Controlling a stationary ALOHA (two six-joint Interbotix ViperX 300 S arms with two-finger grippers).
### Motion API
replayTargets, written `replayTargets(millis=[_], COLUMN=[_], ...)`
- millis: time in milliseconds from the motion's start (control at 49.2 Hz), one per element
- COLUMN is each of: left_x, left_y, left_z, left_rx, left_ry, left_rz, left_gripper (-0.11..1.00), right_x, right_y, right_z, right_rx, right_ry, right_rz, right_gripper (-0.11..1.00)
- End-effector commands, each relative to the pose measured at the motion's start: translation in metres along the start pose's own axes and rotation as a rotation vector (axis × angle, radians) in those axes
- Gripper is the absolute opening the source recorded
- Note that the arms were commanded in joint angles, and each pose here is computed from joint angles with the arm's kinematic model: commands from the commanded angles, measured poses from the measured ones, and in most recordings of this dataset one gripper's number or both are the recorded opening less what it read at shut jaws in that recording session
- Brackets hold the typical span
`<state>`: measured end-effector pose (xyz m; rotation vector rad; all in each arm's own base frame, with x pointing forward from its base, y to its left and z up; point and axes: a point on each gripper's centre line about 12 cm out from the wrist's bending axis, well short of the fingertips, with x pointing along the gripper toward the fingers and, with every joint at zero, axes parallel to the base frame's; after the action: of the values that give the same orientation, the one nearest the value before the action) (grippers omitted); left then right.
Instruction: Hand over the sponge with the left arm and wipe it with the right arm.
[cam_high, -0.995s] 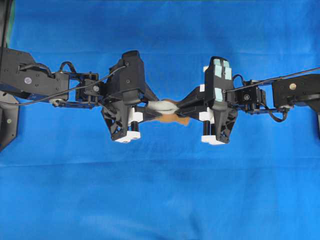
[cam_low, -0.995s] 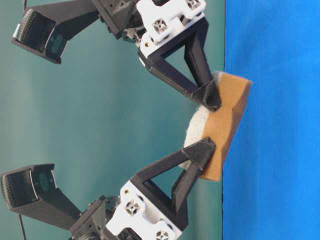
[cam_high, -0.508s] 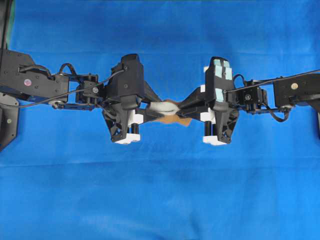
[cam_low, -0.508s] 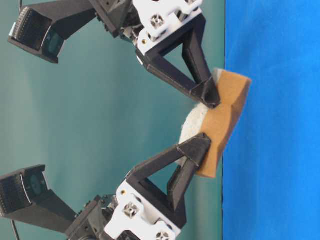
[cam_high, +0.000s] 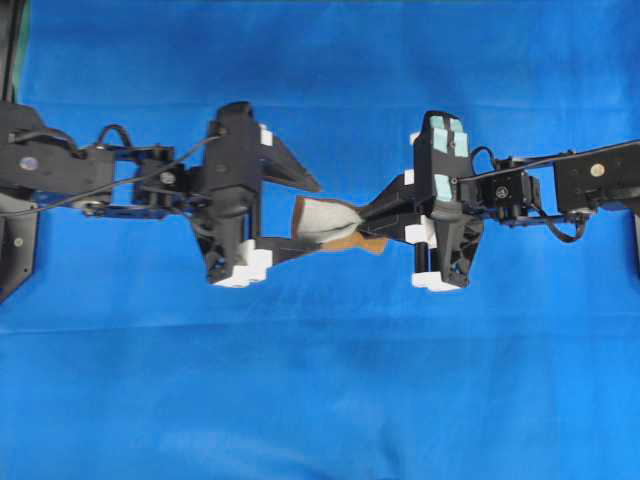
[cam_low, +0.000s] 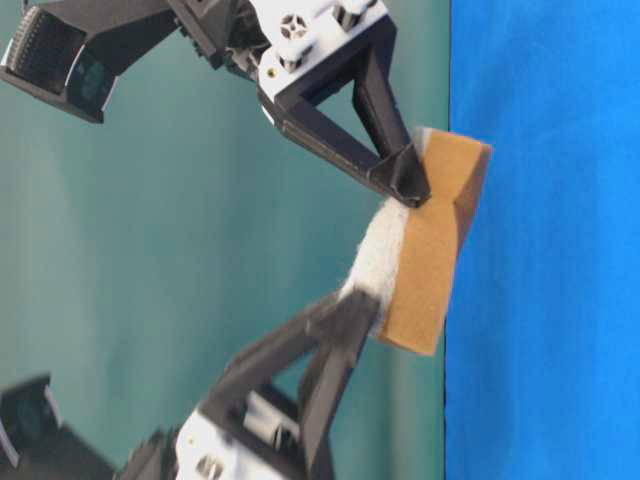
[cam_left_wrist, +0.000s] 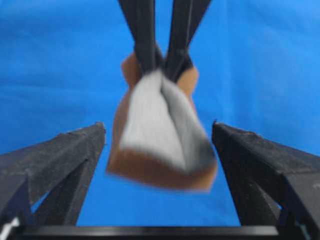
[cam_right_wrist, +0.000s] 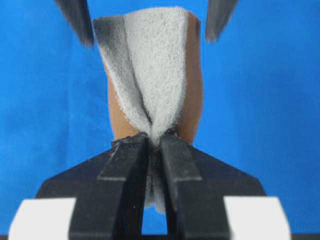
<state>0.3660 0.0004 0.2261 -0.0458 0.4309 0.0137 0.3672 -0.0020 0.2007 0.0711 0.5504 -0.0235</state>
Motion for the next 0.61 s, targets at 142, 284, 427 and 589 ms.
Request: replayTargets(millis=[142,284,427,589], left_x=[-0.044,-0.061,-0.070,-0.072], left_y=[-0.001,-0.001,0.000,0.000], left_z=[0.007,0.001,-0.002,-0.003], left_rx=[0.001,0.002,0.008,0.016], left_ry=[-0.107,-0.147,-0.156,-0.159], left_rz=[-0.007,-0.007,-0.007,-0.007], left_gripper=[0.91,0.91,0.91,0.91], right_x=[-0.007,-0.004,0.006,0.024], right_y=[0.002,0.002,0.001,0.000], right_z=[0.010,0.008,-0.001,-0.019], right_rx=[-0.005,-0.005,-0.003,0.001], right_ry=[-0.026,-0.009,0.025,0.087], right_rz=[0.004,0.003,0.000,-0.004], right_gripper=[0.12,0.12,0.12,0.12])
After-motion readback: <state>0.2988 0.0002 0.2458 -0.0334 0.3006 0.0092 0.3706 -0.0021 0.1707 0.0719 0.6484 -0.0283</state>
